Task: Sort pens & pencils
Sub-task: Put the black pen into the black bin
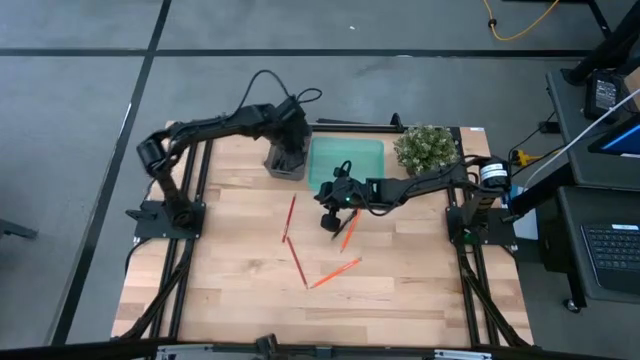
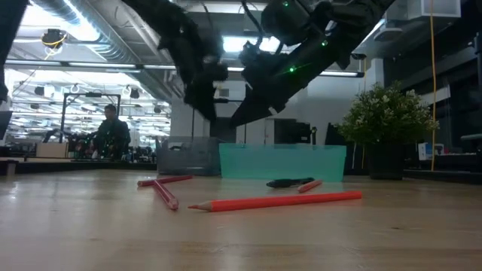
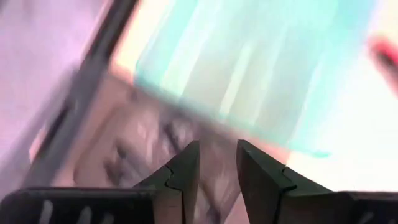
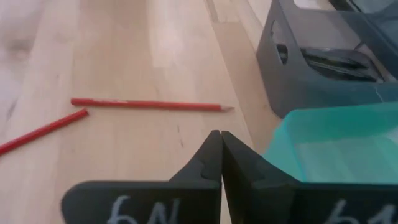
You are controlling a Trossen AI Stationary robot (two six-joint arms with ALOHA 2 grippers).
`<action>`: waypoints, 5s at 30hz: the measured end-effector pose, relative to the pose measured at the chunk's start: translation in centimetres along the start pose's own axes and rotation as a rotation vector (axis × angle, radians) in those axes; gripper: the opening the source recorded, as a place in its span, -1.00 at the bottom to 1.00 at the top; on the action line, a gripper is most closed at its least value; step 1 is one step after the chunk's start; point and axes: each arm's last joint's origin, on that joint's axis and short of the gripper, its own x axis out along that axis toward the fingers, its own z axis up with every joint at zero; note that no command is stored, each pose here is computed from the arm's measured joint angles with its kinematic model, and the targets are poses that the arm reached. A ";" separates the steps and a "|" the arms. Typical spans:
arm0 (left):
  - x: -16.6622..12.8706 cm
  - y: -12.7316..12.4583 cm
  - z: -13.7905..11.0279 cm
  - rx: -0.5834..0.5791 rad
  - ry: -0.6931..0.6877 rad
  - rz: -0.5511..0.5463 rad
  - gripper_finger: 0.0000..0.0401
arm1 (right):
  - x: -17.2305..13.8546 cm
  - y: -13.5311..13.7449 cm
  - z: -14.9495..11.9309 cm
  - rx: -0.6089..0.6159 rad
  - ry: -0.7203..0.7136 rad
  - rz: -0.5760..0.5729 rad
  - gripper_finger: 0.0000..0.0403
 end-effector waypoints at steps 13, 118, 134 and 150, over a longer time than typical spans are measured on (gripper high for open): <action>-7.1 -9.5 -7.3 0.210 -0.608 -0.144 -0.52 | -3.8 2.6 1.2 -0.129 0.018 0.096 -0.99; -5.6 -16.1 -18.0 0.451 -0.841 -0.239 -0.52 | 0.6 2.9 -4.3 -0.417 0.656 0.327 -0.87; -5.5 -16.1 -18.2 0.456 -0.816 -0.237 -0.52 | -1.2 4.0 0.8 -0.349 0.539 0.335 -0.87; -5.5 -16.1 -18.1 0.365 -0.805 -0.275 -0.52 | -4.8 6.3 4.4 -0.380 0.274 0.238 -0.87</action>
